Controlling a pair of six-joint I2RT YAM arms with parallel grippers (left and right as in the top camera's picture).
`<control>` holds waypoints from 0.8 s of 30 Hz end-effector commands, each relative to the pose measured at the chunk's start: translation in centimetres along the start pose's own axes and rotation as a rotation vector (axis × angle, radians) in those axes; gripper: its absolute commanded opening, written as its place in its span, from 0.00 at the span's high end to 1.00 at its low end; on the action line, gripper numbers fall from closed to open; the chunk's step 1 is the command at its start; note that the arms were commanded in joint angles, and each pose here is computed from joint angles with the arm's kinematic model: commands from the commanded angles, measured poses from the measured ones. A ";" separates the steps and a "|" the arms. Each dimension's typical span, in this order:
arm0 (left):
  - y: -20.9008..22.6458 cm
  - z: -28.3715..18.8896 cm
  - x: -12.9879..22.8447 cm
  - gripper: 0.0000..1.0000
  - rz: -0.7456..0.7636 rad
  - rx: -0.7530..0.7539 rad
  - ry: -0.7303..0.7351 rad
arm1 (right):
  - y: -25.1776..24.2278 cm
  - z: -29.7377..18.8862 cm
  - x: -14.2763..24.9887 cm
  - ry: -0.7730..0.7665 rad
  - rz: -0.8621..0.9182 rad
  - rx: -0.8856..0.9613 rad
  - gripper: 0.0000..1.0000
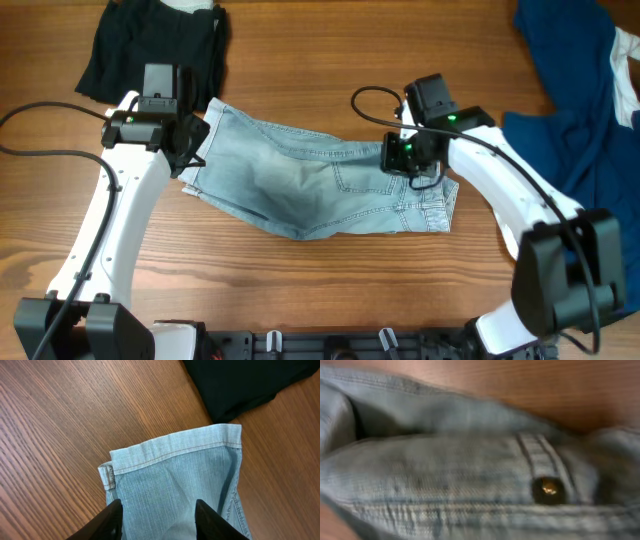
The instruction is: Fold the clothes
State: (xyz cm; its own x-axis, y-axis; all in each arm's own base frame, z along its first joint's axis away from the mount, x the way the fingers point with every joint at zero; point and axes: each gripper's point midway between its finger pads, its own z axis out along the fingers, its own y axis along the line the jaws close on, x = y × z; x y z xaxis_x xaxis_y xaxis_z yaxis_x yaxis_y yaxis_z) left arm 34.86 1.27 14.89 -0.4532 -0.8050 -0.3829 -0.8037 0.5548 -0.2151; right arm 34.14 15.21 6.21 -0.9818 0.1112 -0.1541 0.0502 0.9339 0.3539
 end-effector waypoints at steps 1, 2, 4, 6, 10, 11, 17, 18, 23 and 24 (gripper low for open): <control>0.5 0.2 -0.4 0.54 0.003 -0.019 -0.026 | 1.1 0.0 -3.3 -0.121 0.007 -0.063 0.89; 0.5 0.2 -0.4 0.54 0.004 -0.021 -0.024 | 1.2 0.0 -4.2 -0.154 0.014 -0.068 0.88; 0.5 0.4 -0.3 0.54 0.006 -0.027 -0.021 | 0.6 -0.1 -6.0 -0.216 0.054 -0.073 0.87; 0.6 0.7 -0.2 0.54 0.007 -0.034 -0.017 | -0.7 0.7 -7.1 -0.235 0.088 -0.060 0.86; 0.6 1.0 0.0 0.54 0.010 -0.040 -0.013 | -4.9 3.5 -6.4 -0.148 0.185 -0.012 0.89; 0.7 1.1 0.0 0.54 0.010 -0.040 -0.013 | -5.8 4.1 -5.8 -0.113 0.200 -0.004 0.95; 0.6 1.1 0.0 0.54 0.009 -0.036 -0.015 | -7.6 1.7 -5.9 -0.121 0.215 0.010 0.96; 0.5 1.1 -0.1 0.53 0.009 -0.035 -0.016 | -7.7 0.8 -6.0 -0.130 0.212 0.010 0.96; 0.5 1.1 -0.1 0.53 0.009 -0.033 -0.018 | -9.1 -2.9 -4.0 -0.090 0.208 0.041 0.81; 0.5 1.1 -0.1 0.52 0.008 -0.031 -0.019 | -9.5 -3.4 -3.2 -0.069 0.211 0.050 0.74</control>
State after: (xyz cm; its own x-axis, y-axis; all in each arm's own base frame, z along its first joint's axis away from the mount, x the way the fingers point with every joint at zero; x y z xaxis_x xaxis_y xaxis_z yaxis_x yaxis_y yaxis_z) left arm 35.23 1.34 14.53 -0.4501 -0.8038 -0.3889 -0.8045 0.5541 -0.2141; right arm 37.12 6.36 3.69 -0.9255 0.3633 -0.1073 0.3079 0.8865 0.3454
